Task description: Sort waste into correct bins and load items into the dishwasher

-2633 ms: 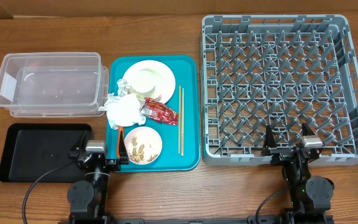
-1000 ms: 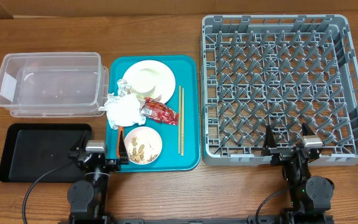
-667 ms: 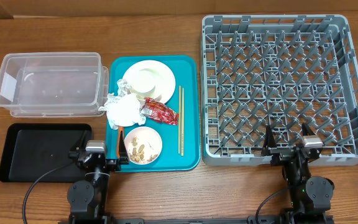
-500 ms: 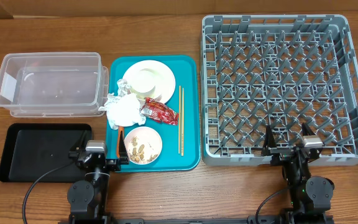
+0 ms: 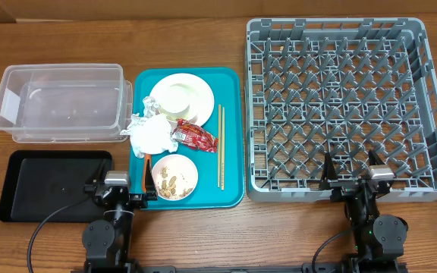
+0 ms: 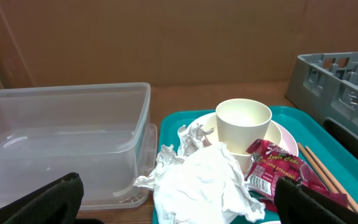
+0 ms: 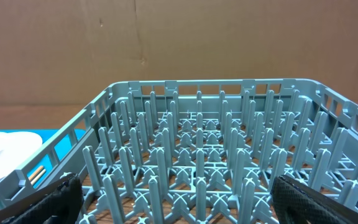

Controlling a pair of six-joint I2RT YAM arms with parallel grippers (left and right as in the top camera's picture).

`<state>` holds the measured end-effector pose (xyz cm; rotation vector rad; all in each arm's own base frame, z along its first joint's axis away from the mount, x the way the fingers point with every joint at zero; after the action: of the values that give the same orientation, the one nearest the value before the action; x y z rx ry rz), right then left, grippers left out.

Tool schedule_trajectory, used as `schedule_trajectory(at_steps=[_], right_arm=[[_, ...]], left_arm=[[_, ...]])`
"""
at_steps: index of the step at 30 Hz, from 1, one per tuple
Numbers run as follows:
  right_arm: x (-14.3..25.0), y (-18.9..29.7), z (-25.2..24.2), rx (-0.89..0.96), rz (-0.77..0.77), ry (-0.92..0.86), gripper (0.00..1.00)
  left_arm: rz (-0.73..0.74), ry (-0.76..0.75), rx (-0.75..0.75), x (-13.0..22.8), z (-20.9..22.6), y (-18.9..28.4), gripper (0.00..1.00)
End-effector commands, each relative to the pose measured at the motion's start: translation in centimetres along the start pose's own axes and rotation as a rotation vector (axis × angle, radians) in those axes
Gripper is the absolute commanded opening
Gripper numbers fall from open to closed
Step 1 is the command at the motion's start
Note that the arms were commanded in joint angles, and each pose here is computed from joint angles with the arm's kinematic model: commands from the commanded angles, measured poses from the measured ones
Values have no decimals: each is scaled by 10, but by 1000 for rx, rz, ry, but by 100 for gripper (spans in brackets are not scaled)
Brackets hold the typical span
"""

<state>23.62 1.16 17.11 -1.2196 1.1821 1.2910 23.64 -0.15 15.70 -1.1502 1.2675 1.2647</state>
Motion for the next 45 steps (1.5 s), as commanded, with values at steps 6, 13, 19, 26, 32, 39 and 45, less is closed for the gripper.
schedule_trajectory(at_steps=[6,13,19,26,32,39,45], right_arm=[[1,0,0,-2,-9,1,100],[1,0,0,-2,-9,1,100],[1,0,0,-2,-9,1,100],[1,0,0,-2,-9,1,100],[1,0,0,-2,-9,1,100],[1,0,0,-2,-9,1,100],[1,0,0,-2,-9,1,100]], left_arm=[[-4,-19,-7,1,1,0,100],[-4,-19,-7,1,1,0,100],[-4,-20,-8,1,2,0,100],[-191,-100,61,-45,-11,6,100],[-296,-101,196,-126,-33,35,100],[-250,-164,412,-226,-65,54,100],[-2,-116,448,-267,-66,17,100]])
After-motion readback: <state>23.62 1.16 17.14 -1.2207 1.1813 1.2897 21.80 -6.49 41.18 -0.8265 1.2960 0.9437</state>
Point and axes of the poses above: each gripper's point midway between its finger pads, its own y axis back along the fingers, its own z axis along the line the jaws close on, x = y × z, the point moved 1 cm from there along y, back along the fingers, and after that the axes turned 1 degree about y, right-handed, at the moved point
